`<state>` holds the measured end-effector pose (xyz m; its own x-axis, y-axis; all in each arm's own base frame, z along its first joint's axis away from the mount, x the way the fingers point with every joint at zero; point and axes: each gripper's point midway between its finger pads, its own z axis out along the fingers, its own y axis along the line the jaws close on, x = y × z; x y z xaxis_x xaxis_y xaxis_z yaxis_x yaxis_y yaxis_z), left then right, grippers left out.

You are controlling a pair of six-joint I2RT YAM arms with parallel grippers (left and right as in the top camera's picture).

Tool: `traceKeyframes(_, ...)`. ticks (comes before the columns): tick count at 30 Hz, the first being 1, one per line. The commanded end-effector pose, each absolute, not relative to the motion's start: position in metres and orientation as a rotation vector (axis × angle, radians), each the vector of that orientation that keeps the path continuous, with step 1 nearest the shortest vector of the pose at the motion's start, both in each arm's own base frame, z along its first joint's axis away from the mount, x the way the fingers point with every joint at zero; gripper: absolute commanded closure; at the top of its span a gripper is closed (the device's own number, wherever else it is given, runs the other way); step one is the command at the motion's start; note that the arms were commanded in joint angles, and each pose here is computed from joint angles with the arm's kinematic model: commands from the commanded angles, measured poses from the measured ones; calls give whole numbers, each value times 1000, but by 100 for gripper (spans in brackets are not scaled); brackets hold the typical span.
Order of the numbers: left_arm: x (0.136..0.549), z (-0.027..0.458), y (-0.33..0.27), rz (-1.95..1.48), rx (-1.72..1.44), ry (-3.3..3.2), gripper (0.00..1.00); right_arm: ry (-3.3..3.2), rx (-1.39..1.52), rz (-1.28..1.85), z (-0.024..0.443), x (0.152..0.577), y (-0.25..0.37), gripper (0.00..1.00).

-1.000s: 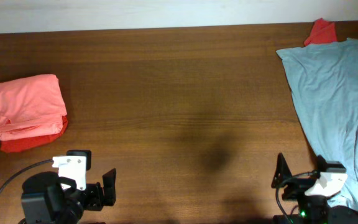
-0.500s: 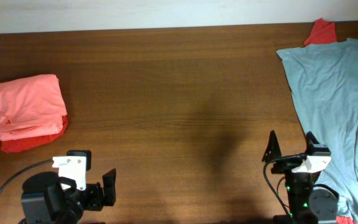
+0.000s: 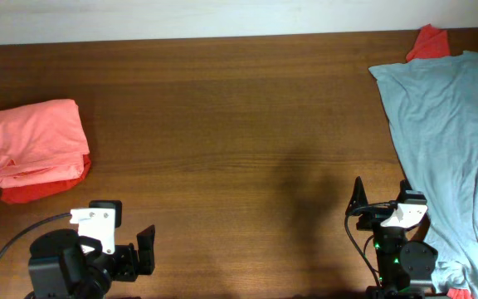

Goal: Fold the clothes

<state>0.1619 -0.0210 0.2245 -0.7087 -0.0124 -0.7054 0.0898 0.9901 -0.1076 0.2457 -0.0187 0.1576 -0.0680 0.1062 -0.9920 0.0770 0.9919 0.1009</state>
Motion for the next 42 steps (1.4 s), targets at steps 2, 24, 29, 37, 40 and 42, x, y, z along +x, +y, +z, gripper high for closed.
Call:
traceKeyframes(2,162,224,-20,-159,69,2350,1,1640,128,27,157,245,-18,1)
traceKeyframes(24,162,224,-20,-159,69,2350,1,1641,128,27,157,245,-18,1)
traceKeyframes(29,162,221,-20,-160,69,2351,1,1641,128,27,157,245,-18,1)
traceKeyframes(37,184,177,-15,-106,77,2206,1,1640,128,27,157,245,-18,1)
traceKeyframes(40,197,161,-19,-108,112,2103,1,1640,128,27,157,245,-18,1)
traceKeyframes(42,206,156,-21,-101,130,2027,1,1641,128,27,157,245,-18,1)
